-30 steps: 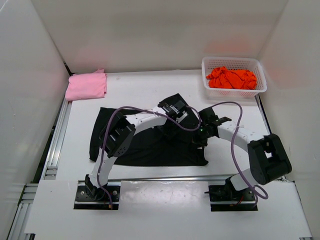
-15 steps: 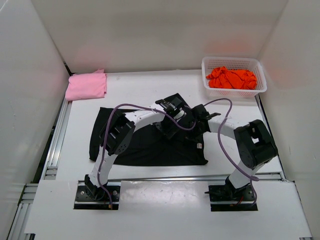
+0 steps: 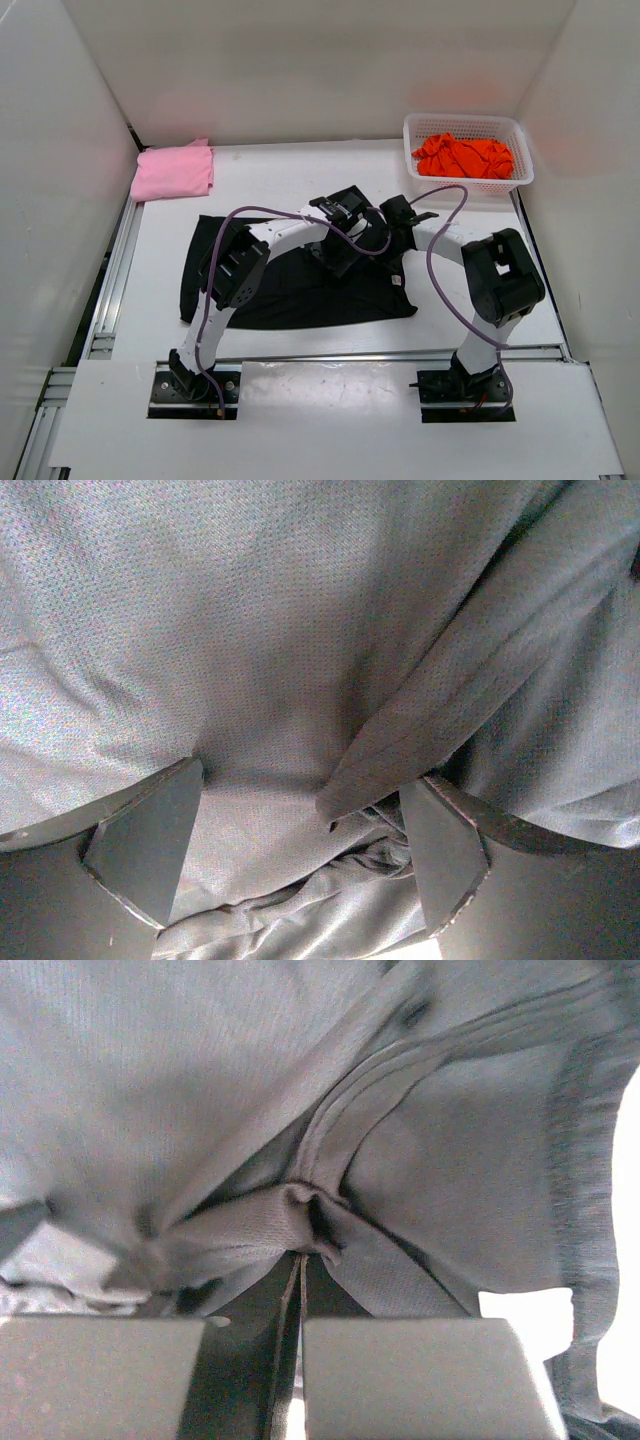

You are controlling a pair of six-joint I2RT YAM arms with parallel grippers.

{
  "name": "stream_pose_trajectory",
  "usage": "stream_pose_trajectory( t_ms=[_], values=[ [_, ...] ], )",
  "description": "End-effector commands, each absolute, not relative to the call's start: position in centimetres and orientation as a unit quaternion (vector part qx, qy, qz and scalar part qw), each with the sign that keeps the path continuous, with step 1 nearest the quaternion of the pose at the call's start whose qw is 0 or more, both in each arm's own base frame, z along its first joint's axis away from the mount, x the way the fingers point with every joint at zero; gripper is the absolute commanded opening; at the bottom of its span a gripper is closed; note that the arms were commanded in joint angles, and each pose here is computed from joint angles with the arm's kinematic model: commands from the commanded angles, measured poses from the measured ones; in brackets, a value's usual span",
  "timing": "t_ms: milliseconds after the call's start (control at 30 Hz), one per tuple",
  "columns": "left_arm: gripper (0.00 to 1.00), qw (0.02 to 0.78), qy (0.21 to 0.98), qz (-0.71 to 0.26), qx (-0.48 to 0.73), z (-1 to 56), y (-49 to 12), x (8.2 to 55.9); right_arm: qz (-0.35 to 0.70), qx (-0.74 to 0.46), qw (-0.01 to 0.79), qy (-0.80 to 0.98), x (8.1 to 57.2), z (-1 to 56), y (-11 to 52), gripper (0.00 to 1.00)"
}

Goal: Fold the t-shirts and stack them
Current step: Fold the flattened tshirt in 1/3 of the way

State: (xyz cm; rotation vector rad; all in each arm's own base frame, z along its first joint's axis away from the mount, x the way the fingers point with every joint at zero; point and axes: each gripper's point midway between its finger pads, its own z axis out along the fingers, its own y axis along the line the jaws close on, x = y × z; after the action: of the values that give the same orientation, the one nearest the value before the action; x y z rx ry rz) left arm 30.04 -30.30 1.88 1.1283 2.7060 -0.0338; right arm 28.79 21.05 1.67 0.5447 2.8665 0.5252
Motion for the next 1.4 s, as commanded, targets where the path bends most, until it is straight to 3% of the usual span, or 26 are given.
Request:
stream_pose_trajectory(
  t_ms=[0, 467, 667, 900, 1000, 1033, 1100, 1133, 1267, 1300, 1367],
  values=[
    [0.90, 0.125, 0.907, -0.044, 0.400, 4.0, -32.1, 29.7, 0.161, 0.218, 0.131, 0.954, 31.5, 2.7, 20.6, 0.00],
    [0.93, 0.185, 0.903, -0.015, 0.388, 6.8, -32.6, 32.6, 0.172, 0.227, 0.162, 0.945, 34.7, 4.9, 21.3, 0.00],
    [0.94, 0.194, 0.904, 0.027, 0.381, 5.0, -32.5, 34.5, 0.168, 0.239, 0.180, 0.939, 35.7, 6.8, 19.9, 0.00],
    [0.98, 0.197, 0.914, 0.031, 0.353, 4.8, -31.5, 37.5, 0.144, 0.207, 0.192, 0.948, 33.5, 9.0, 16.3, 0.02],
    [0.98, 0.216, 0.916, 0.031, 0.337, 6.9, -30.6, 38.6, 0.133, 0.177, 0.184, 0.958, 31.1, 9.5, 15.0, 0.17],
    [0.98, 0.226, 0.914, 0.027, 0.335, 7.9, -30.6, 38.7, 0.125, 0.172, 0.176, 0.961, 29.8, 9.7, 14.2, 0.38],
    [0.99, 0.256, 0.912, 0.010, 0.321, 11.8, -29.9, 39.0, 0.115, 0.171, 0.145, 0.968, 27.3, 8.5, 13.2, 0.58],
    [0.99, 0.255, 0.912, 0.003, 0.322, 12.8, -29.5, 38.2, 0.128, 0.156, 0.135, 0.970, 26.1, 8.7, 13.4, 0.74],
    [0.99, 0.285, 0.912, -0.009, 0.295, 17.7, -24.8, 35.9, 0.122, 0.152, 0.079, 0.978, 21.0, 6.6, 12.4, 0.98],
    [0.99, 0.311, 0.912, -0.011, 0.268, 20.3, -22.1, 35.7, 0.129, 0.151, 0.061, 0.978, 19.3, 5.9, 12.3, 1.00],
    [0.99, 0.286, 0.927, 0.012, 0.241, 18.6, -17.6, 34.1, 0.131, 0.162, 0.048, 0.977, 17.8, 5.3, 12.2, 1.00]
  ],
)
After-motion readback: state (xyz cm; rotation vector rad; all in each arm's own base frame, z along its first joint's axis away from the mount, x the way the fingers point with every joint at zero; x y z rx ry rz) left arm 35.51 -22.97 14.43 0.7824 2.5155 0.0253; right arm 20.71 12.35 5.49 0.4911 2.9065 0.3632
